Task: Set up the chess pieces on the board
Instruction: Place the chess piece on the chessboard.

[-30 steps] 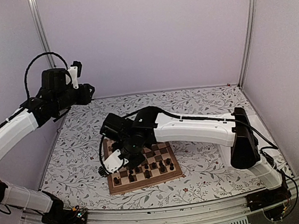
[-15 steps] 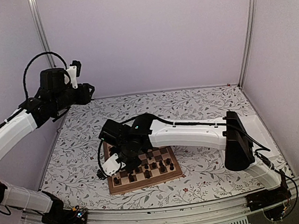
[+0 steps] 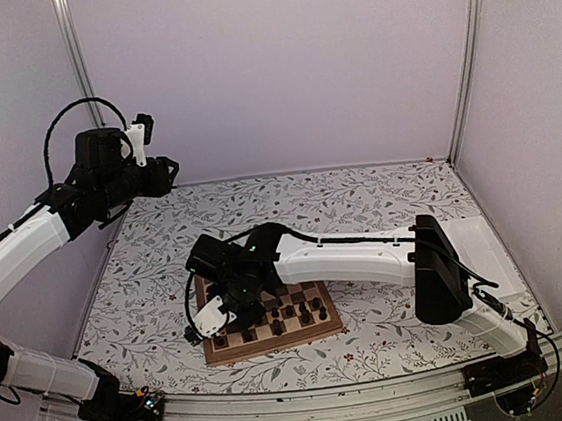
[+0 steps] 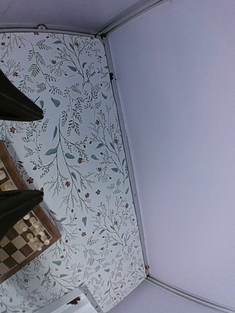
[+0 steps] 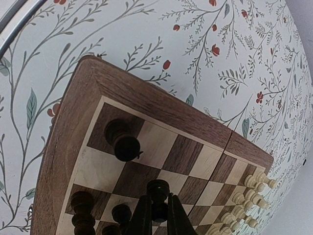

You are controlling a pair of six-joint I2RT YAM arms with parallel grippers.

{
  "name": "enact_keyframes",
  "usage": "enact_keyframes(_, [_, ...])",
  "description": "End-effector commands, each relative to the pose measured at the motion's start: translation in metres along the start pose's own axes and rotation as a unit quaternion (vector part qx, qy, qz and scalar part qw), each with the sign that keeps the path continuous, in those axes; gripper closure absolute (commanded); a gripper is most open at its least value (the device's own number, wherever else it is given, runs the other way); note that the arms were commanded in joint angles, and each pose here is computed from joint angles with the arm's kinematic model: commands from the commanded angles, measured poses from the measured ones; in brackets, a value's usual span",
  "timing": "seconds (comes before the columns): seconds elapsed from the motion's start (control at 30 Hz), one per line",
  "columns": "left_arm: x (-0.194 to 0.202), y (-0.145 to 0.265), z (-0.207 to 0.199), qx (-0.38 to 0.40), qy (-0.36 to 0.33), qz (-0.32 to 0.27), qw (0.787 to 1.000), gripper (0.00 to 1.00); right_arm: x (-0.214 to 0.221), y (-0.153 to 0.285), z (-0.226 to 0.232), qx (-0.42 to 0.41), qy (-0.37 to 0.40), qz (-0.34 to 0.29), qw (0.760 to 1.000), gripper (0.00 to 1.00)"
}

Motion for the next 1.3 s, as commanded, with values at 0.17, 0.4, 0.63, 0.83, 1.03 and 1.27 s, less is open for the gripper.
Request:
enact_keyframes(0.17, [-0.002,0.002,0.005,-0.003,0.005,-0.012,1.000,0.51,-0.005,-0.004,0.003,-0.008,0.008,-0.005,1.000,0.90])
enact_keyframes(0.4, [-0.001,0.001,0.005,0.000,0.005,-0.010,1.000,0.51,-0.005,-0.003,0.007,-0.028,0.007,-0.017,0.999,0.89])
enact_keyframes(0.63, [0.000,0.000,0.004,0.005,0.007,-0.009,1.000,0.51,-0.005,-0.006,0.008,-0.031,0.008,-0.014,0.999,0.89])
enact_keyframes(0.83, [0.000,0.000,0.005,0.004,0.007,-0.009,1.000,0.51,-0.003,-0.009,0.010,-0.032,0.011,-0.005,0.999,0.88])
enact_keyframes(1.03, [0.000,-0.001,0.005,0.007,0.007,-0.008,1.000,0.51,-0.002,-0.012,0.011,-0.033,0.011,-0.001,0.999,0.85])
enact_keyframes(1.27, [0.000,-0.001,0.005,0.007,0.008,-0.008,1.000,0.50,-0.001,-0.016,0.012,-0.034,0.011,0.002,0.999,0.82])
Point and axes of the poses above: each gripper's point midway between its finger pads, its own y axis back along the fingers, its own z axis along the line the jaws close on, x = y × z, the point moved 10 cm from there along y, back along the fingers, and after that the axes turned 4 degrees about -y, right-handed, at the moved point
